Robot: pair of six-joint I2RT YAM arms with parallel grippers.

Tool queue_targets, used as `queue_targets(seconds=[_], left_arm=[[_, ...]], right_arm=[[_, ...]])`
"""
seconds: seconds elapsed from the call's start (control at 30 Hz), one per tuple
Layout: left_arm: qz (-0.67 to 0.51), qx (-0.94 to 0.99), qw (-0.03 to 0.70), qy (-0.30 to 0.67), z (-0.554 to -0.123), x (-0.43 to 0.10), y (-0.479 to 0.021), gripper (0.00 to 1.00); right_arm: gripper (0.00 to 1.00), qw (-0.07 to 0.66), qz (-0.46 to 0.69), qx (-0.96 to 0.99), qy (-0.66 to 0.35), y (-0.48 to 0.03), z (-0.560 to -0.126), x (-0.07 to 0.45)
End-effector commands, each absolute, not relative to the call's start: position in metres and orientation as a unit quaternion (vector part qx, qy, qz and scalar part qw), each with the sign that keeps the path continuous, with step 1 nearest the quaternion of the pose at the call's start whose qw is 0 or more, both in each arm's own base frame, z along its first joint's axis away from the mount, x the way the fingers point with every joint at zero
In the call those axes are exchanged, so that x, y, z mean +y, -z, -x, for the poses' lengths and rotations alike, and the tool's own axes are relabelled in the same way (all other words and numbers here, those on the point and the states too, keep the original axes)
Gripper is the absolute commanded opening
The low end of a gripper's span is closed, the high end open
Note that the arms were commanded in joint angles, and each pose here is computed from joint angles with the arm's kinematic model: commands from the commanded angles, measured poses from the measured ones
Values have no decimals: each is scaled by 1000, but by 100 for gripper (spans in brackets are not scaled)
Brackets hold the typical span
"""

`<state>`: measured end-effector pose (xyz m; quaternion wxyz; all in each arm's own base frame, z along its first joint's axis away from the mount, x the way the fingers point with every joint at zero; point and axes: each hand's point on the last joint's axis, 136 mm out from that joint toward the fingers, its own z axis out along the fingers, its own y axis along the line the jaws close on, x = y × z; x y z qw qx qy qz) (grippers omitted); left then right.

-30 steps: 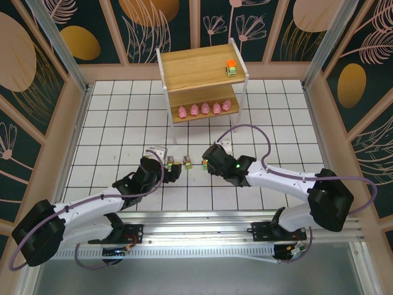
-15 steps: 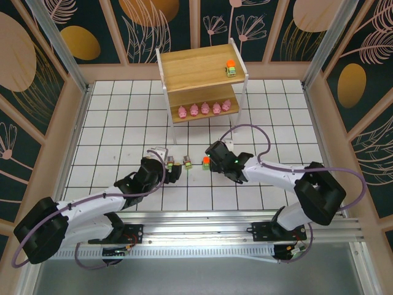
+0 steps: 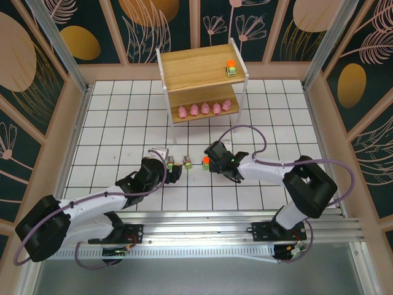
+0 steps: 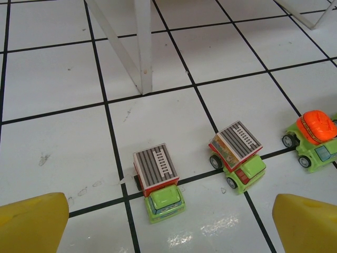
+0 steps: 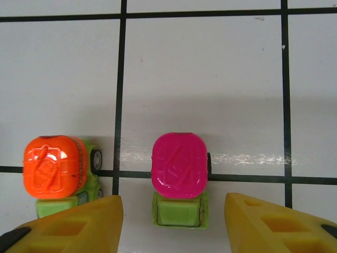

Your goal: Place and organize the plastic toys onto the shelf

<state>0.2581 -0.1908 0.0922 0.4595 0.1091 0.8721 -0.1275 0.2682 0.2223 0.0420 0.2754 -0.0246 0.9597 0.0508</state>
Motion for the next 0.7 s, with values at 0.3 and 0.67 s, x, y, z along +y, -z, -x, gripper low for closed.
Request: queue_targets(seconds=[0.3,0.67], left_arm=[[-101,867,470,132,-267,-197,-101,99],[-103,868,469,130,-268,-198,-101,99]], right_arm=[[49,262,39,964,-22,-25,-268,217],[41,264,46,963,-7,-24,-272,217]])
